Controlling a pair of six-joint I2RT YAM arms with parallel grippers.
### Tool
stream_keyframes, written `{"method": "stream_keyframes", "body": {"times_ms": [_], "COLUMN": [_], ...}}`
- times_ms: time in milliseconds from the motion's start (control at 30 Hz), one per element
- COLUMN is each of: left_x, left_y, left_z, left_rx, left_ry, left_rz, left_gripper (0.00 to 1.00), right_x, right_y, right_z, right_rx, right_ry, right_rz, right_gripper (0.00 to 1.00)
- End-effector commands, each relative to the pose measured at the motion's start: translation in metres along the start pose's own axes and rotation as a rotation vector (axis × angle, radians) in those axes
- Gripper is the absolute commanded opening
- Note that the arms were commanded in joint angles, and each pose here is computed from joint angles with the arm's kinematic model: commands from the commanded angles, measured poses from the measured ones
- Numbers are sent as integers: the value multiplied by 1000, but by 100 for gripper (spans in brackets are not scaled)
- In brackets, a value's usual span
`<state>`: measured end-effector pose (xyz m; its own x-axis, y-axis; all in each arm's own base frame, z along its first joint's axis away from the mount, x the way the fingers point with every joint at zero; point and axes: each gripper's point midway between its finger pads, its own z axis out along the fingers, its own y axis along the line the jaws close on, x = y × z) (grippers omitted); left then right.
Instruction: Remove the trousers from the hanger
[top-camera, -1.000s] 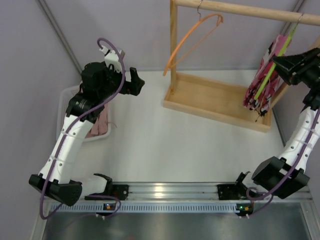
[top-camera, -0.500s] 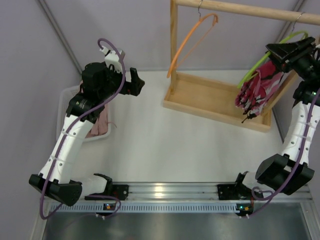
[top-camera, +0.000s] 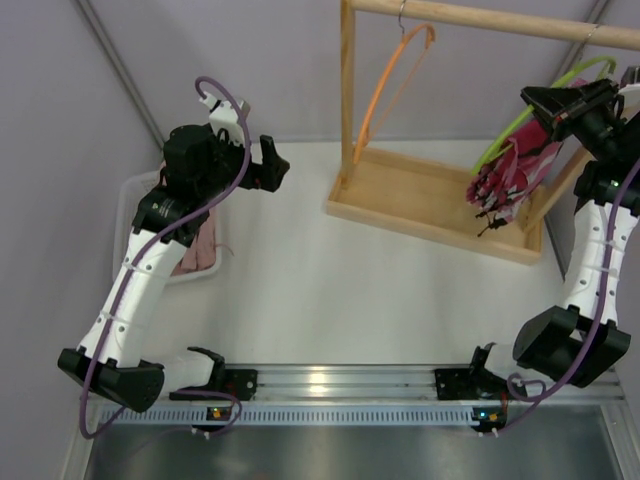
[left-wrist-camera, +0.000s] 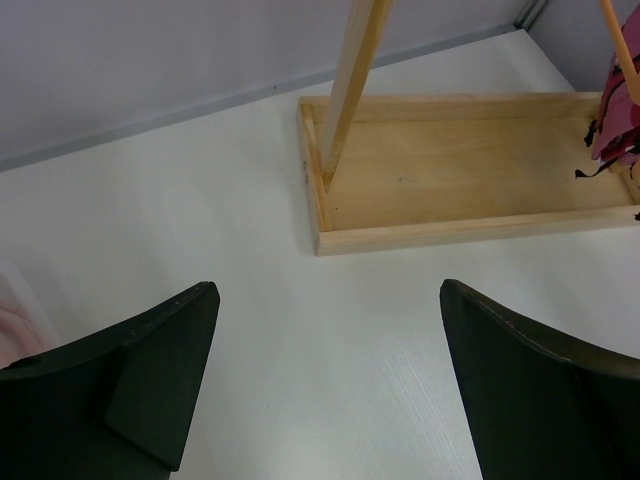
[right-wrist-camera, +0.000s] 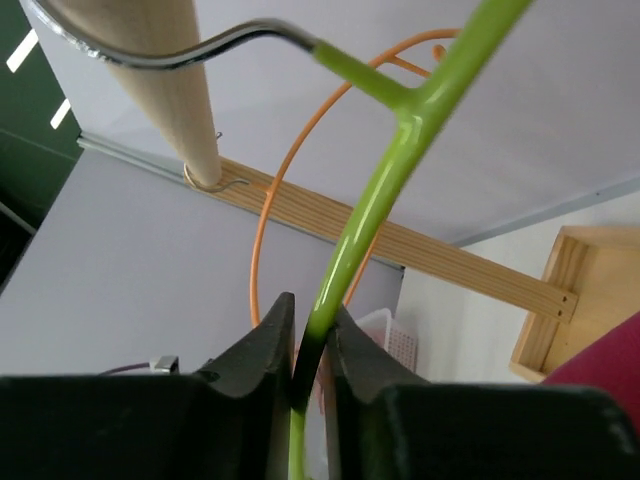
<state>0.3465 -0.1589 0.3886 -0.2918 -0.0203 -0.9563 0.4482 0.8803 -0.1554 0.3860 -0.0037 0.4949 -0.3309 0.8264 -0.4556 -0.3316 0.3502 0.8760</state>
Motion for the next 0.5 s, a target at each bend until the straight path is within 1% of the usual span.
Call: {"method": "stream_keyframes", "body": {"times_ms": [0, 67, 200, 233, 267, 333, 467], "left_x": [-18, -18, -10, -11, -11, -13, -17], "left_y": [-4, -9, -17, -19, -23, -25, -24], "left_z": [-4, -5, -7, -8, -8, -10, -11], "left_rx": [16, 41, 85, 97, 118, 128, 125], "left_ry": [-70, -67, -53, -65, -68, -91, -116], "left_rz": [-14, -36, -54, -52, -49, -46, -53], "left_gripper": [98, 98, 98, 98, 99, 99, 98], "right_x": [1, 3, 7, 7, 7, 9, 12], "right_y": [34, 45, 70, 76, 86, 94, 121], "right_z": [-3, -6, -9, -10, -13, -14, -22], "right_rx": [-91, -116, -189, -209, -243, -263, -323], "right_ry": [-13, -6, 37, 42, 42, 47, 54], "right_rz": [-93, -100, -142, -125, -152, -147, -212], "right_gripper": [7, 0, 0, 0, 0, 0, 0]}}
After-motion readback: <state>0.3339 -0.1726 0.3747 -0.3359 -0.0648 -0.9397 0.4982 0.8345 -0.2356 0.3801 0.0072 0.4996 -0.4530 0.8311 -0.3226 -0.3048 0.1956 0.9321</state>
